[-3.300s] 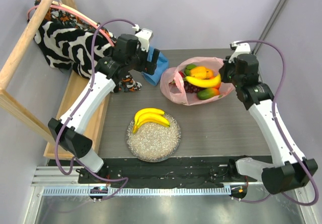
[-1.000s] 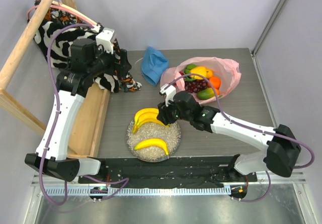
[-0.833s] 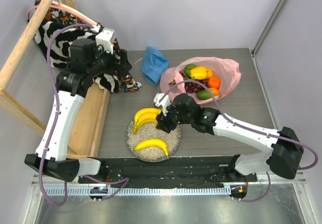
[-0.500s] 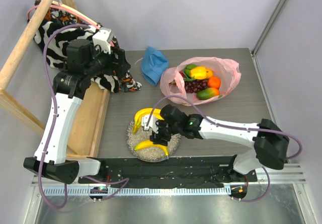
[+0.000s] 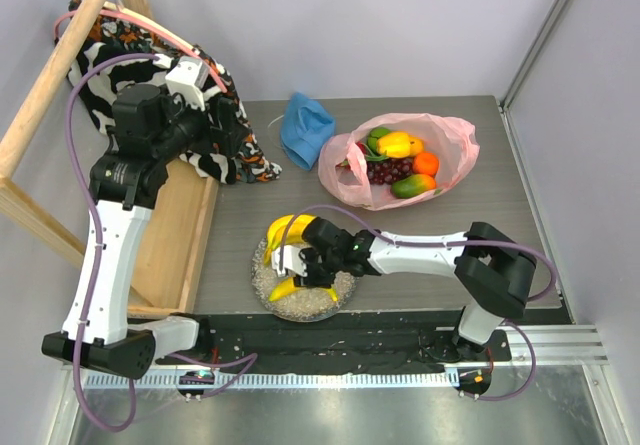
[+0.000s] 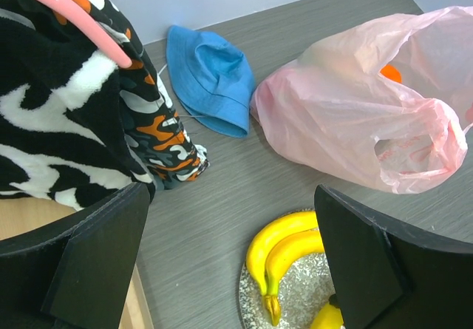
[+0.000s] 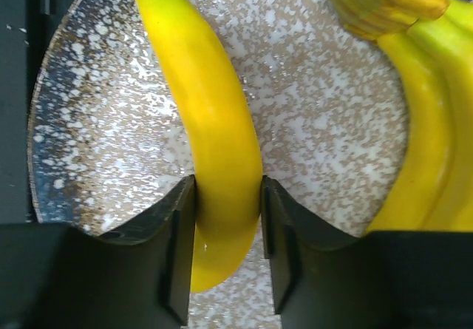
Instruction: Take the fake fruits out of the plastic bag
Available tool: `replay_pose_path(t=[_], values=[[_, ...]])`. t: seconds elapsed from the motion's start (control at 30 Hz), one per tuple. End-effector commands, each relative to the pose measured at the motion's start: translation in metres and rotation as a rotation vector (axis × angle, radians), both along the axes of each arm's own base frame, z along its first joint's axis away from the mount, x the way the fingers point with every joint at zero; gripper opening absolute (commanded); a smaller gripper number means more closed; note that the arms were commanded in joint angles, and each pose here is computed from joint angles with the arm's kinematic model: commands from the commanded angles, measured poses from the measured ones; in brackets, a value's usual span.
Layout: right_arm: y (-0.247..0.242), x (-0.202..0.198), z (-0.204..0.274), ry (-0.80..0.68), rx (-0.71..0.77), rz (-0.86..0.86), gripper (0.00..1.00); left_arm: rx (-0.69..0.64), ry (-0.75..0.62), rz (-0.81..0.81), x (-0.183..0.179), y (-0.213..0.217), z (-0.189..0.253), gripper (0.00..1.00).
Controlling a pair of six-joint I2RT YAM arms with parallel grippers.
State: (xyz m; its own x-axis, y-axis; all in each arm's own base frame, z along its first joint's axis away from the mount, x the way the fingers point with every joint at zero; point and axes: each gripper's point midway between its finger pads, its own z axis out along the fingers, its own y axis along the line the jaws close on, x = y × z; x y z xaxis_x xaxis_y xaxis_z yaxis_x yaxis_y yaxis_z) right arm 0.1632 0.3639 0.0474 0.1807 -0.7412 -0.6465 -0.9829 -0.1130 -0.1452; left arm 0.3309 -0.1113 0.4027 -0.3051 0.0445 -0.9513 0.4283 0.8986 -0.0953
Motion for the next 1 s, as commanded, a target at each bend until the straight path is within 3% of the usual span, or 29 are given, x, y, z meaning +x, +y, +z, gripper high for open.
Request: replay_pose_path(t=[0.0,0.23,0.5,0.63,0.73,0.97], values=[[0.027,0.024,0.029,-0.163,0.076,0.059,0.34,-0.037,-0.031,-0.014,-0.003,-0.002,0.011,1.00],[0.050,0.044,0.047,-0.326,0.103,0.181,0.31,-0.055,-0.017,-0.026,0.001,-0.006,0.008,1.00],[0.065,0.043,0.029,-0.556,0.063,0.424,0.35,-0.064,0.002,-0.028,0.003,-0.008,0.003,1.00],[0.060,0.051,0.019,-0.738,0.047,0.494,0.51,-0.074,0.013,-0.034,0.005,-0.010,0.001,1.00],[0.065,0.058,0.033,-0.899,0.130,0.472,0.61,-0.079,0.018,-0.039,0.007,-0.011,0.001,1.00],[0.059,0.061,0.051,-0.878,0.152,0.382,0.66,-0.098,0.023,-0.052,0.014,-0.016,0.002,1.00]])
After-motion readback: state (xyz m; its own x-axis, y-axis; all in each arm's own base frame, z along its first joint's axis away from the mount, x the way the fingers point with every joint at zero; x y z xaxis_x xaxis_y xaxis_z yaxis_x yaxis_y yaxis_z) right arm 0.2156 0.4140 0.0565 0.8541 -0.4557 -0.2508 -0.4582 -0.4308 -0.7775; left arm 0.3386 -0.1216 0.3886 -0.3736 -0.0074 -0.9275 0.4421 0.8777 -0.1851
